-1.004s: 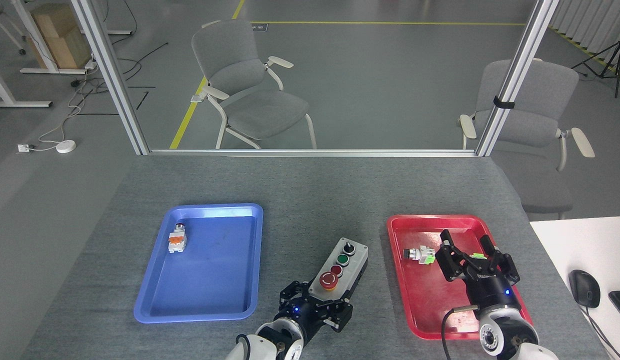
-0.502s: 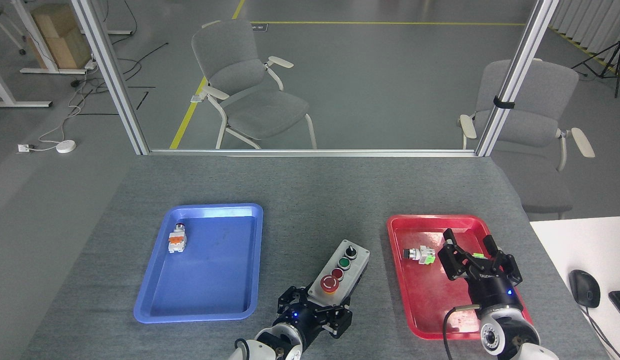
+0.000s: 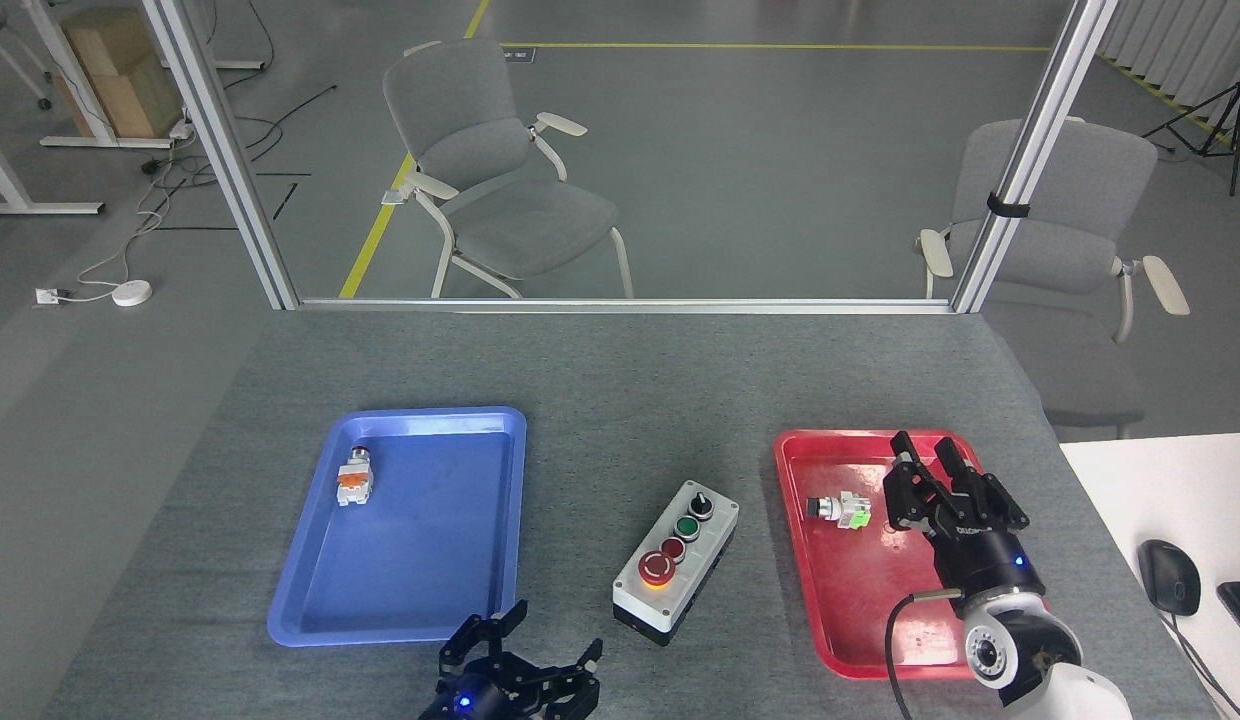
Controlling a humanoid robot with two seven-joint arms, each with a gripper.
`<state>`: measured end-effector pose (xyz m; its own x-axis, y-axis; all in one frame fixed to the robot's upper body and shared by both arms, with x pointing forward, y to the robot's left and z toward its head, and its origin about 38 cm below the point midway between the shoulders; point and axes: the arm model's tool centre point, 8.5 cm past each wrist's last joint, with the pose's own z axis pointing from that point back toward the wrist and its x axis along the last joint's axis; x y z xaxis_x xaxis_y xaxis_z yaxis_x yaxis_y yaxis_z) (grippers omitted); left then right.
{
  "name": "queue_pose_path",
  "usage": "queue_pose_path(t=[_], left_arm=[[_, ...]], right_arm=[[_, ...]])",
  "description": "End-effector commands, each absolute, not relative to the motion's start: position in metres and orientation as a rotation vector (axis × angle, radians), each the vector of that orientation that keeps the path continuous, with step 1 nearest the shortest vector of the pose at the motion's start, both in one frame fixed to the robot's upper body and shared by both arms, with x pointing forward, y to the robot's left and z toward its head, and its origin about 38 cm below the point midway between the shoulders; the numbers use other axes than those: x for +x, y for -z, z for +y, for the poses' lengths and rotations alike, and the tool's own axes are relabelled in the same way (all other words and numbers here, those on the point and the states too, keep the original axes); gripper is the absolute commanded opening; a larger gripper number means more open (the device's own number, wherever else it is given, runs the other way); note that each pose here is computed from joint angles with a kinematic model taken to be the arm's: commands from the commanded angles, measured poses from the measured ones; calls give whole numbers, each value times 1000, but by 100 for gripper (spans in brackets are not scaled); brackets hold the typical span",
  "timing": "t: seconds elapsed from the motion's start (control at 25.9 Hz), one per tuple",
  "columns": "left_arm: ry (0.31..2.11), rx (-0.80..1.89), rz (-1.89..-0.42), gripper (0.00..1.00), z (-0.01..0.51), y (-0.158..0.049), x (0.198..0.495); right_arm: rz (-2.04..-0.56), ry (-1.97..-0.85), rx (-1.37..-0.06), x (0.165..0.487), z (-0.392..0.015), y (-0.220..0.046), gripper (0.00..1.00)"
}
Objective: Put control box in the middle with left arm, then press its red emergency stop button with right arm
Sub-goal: 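Move the right gripper onto the control box's red button and press down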
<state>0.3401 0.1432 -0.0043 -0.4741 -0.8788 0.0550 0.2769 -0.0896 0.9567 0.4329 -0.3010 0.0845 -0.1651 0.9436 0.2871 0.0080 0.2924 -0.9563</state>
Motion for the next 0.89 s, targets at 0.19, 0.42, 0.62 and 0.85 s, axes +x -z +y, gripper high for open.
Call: queue_pose_path(t=[0.19, 0.42, 0.62, 0.85], left_arm=[[1450, 971, -1258, 99, 270, -42, 364], [1222, 1073, -1250, 99, 329, -78, 401], [1105, 1070, -1309, 99, 343, -99, 417], [1058, 1116, -1337, 99, 350, -116, 426]], right_arm=[[-1611, -1304, -645, 438, -215, -74, 0], [-1610, -1479, -502, 437, -154, -69, 0], [-1558, -1602, -365, 426, -114, -38, 0], [-1480, -1630, -285, 417, -107, -9, 0]])
